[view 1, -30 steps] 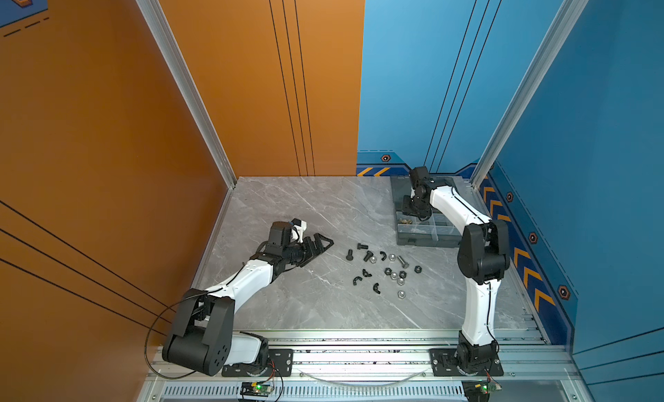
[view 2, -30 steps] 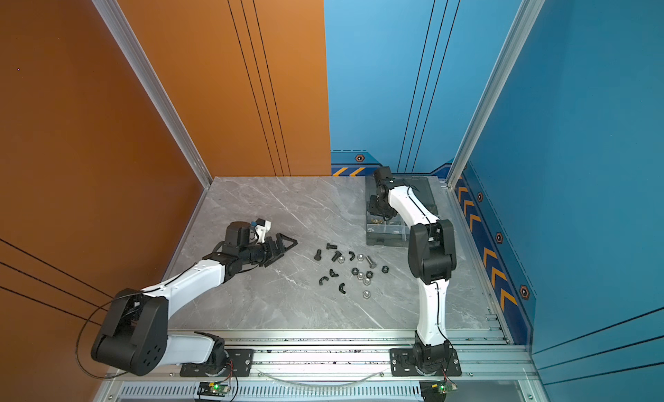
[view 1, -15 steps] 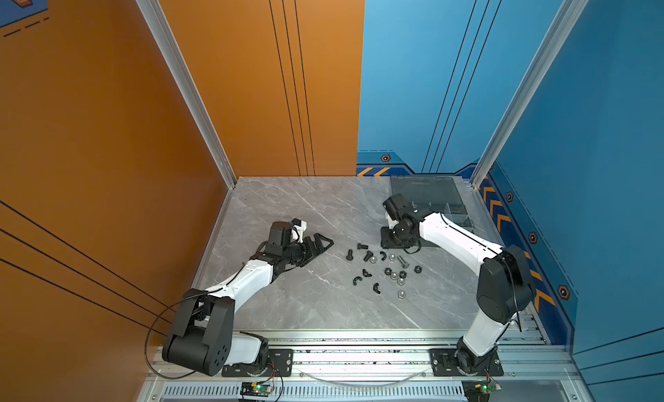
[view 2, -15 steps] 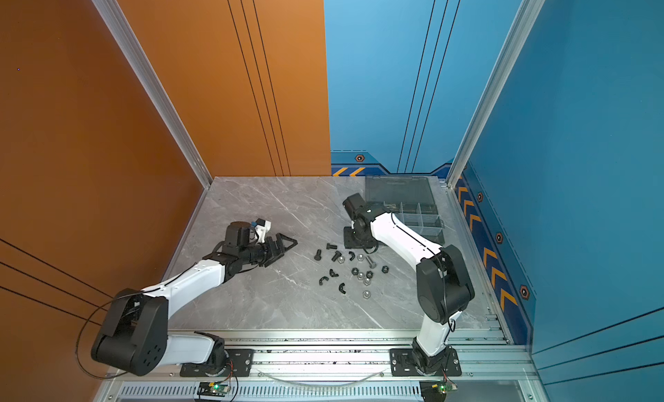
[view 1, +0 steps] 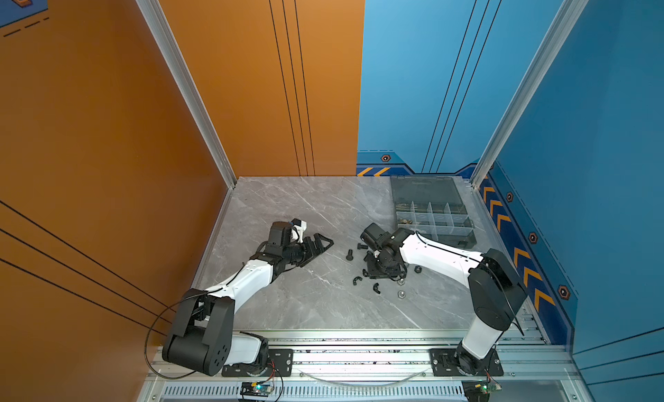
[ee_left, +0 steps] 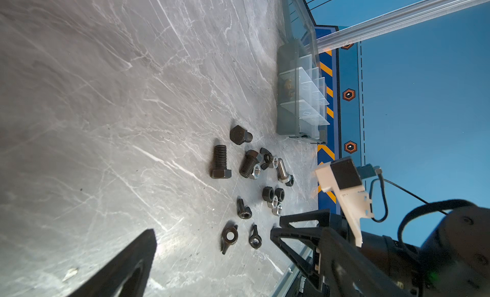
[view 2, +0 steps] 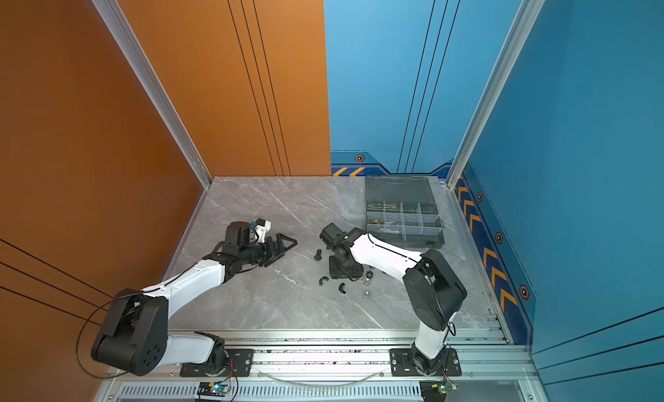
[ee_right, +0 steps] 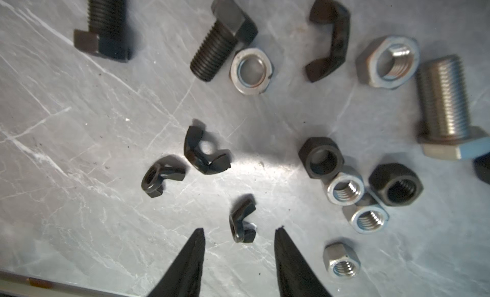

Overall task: Sort the screws and nuts into containers
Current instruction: Pick up the nut from the center of the table.

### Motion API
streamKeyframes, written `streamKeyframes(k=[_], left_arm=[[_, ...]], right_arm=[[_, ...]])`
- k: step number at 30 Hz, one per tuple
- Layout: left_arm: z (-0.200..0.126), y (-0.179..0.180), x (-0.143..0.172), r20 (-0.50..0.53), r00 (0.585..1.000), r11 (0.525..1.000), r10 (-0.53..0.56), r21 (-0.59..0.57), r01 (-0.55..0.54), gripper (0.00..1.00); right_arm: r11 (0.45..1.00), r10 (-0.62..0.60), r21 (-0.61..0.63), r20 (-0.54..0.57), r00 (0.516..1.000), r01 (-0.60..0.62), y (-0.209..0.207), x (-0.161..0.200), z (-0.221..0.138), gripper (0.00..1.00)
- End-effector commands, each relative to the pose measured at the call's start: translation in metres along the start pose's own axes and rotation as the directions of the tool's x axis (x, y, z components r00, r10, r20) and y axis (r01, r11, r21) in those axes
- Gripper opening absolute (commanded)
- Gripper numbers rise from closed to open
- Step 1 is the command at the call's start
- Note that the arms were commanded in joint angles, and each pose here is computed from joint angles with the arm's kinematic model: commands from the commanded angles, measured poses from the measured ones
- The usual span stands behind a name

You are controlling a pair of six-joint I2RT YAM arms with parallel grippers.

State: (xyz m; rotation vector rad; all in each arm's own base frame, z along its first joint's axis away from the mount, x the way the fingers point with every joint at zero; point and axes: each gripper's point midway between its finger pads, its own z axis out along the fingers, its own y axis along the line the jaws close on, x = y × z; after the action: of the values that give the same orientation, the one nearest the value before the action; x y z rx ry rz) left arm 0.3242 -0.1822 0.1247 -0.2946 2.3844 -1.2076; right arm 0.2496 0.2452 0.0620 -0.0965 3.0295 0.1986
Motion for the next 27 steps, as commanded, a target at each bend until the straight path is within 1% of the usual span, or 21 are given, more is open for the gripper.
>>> streamKeyframes(k=[1,14,27], left_arm=[[0.001,-0.002,0.003,-0.021,1.000,1.000,-0.012,0.008,0.012,0.98],[0.001,-0.002,0.002,-0.022,1.000,1.000,-0.012,0.005,0.012,0.98],[0.002,0.000,0.004,-0.025,1.000,1.000,-0.014,0.002,0.014,0.98]], right_arm=[[0.998,0.029,0.047,-0.018,0.999,-0.028,-0.007,0.010,0.008,0.44],[0.998,0.035,0.049,-0.061,0.998,-0.032,-0.006,0.020,0.036,0.32],[0.998,0.031,0.065,-0.081,0.996,-0.026,-0.009,0.027,0.043,0.30]])
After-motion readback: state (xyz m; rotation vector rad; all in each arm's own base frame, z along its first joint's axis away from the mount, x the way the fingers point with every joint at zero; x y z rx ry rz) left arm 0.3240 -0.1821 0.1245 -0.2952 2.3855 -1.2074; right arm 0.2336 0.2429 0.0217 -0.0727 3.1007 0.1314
